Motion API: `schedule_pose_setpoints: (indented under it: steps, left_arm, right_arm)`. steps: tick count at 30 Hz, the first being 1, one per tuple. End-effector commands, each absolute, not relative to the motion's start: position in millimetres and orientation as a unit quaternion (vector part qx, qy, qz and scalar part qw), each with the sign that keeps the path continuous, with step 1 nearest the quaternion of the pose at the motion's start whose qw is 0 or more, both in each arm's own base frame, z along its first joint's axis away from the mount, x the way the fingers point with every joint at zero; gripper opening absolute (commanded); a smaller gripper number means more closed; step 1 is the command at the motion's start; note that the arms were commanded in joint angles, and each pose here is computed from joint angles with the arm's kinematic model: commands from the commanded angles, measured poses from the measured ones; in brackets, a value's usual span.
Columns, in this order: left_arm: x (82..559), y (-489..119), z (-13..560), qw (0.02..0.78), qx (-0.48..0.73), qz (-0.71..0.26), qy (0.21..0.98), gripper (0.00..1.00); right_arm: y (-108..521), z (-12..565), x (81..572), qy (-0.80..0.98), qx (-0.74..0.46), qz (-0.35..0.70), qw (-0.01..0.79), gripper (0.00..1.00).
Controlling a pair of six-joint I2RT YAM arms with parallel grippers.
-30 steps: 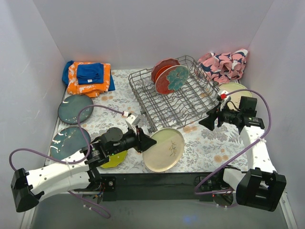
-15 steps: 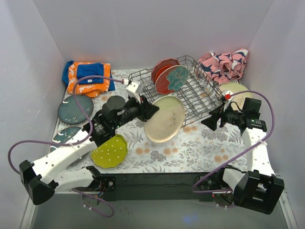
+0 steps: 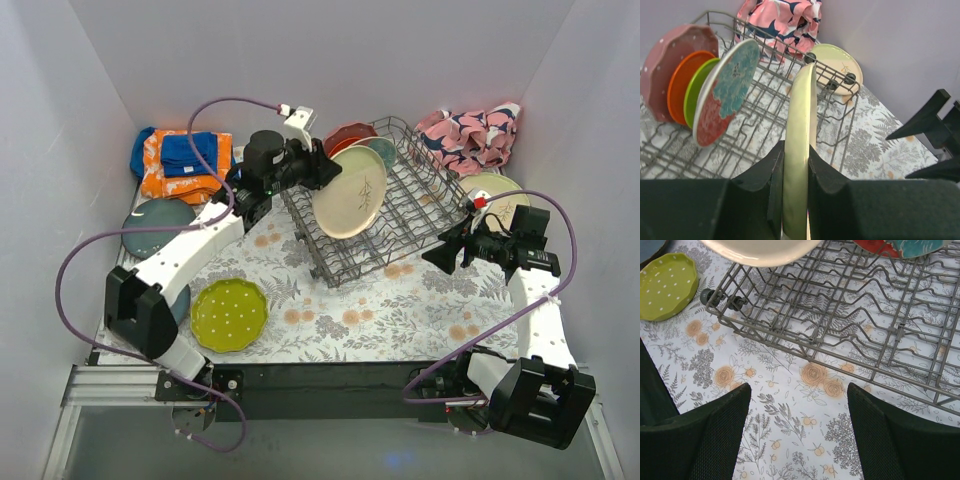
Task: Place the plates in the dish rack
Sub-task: Insert the plate into the dish rack
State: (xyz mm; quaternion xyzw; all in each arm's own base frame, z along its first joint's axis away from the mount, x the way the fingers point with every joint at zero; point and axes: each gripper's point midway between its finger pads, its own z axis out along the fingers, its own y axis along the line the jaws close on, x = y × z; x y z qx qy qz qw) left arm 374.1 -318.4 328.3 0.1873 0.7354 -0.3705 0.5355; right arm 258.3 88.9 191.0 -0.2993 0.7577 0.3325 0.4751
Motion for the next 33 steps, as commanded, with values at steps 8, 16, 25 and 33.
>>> schedule_pose_setpoints:
  steps: [8, 16, 25, 33]
  left_arm:
    - [431, -351, 399, 0.626, 0.29, -0.366, 0.624, 0.0]
    - [465, -366, 390, 0.644, 0.33, -0.326, 0.608, 0.0]
    - [490, -378, 376, 0.657, 0.359, -0.298, 0.592, 0.0]
    - [508, -383, 368, 0.676, 0.375, -0.267, 0.576, 0.0]
  right_arm:
    - [92, 193, 258, 0.748, -0.299, 0.35, 0.478, 0.83]
    - [92, 190, 259, 0.75, -0.296, 0.355, 0.473, 0.83]
    - [91, 185, 262, 0.756, -0.29, 0.358, 0.466, 0.83]
    - [90, 184, 262, 0.758, -0.289, 0.358, 0.463, 0.83]
